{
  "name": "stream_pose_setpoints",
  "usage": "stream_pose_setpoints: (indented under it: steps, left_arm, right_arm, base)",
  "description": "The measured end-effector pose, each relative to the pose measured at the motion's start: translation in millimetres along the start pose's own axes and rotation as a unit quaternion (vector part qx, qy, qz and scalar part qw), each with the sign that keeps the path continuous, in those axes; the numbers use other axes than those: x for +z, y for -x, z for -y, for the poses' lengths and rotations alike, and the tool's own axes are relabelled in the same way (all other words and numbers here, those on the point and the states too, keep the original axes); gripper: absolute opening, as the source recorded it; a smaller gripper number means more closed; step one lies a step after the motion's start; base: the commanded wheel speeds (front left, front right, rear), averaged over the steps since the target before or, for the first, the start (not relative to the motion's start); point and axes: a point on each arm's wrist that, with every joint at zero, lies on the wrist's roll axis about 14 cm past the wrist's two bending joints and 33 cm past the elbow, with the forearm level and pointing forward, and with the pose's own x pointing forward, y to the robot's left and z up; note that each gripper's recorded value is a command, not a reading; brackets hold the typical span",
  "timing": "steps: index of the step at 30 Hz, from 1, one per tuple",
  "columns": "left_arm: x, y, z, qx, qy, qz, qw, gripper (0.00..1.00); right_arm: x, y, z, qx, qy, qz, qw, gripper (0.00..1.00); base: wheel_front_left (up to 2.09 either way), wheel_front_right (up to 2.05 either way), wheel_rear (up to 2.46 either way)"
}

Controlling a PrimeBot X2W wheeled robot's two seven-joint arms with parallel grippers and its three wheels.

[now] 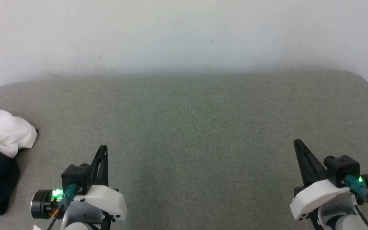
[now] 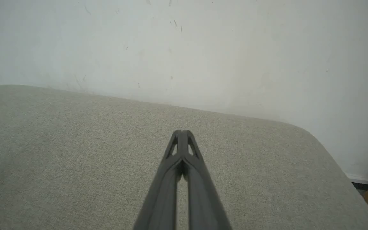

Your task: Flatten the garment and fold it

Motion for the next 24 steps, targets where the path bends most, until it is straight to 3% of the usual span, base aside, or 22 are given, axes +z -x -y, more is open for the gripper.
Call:
stream_pose_setpoints:
  steps: [20, 21, 24]
  left_arm:
    - [0.0, 0.0, 0.0, 0.0, 0.0, 0.0, 1.0, 0.0]
    - [-0.2, 0.0, 0.0, 0.0, 0.0, 0.0, 1.0, 1.0]
    - [-0.4, 0.0, 0.1, 0.0, 0.0, -0.001, 1.0, 1.0]
  right_arm:
    - [0.0, 0.0, 0.0, 0.0, 0.0, 0.0, 1.0, 0.0]
    - [-0.3, 0.1, 0.0, 0.0, 0.0, -0.001, 1.0, 1.0]
    - [-0.7, 0.1, 0.1, 0.0, 0.0, -0.001, 1.0, 1.0]
  base:
    - [0.0, 0.0, 0.0]
    - [0.0, 0.0, 0.0]
    - [0.0, 0.0, 0.0]
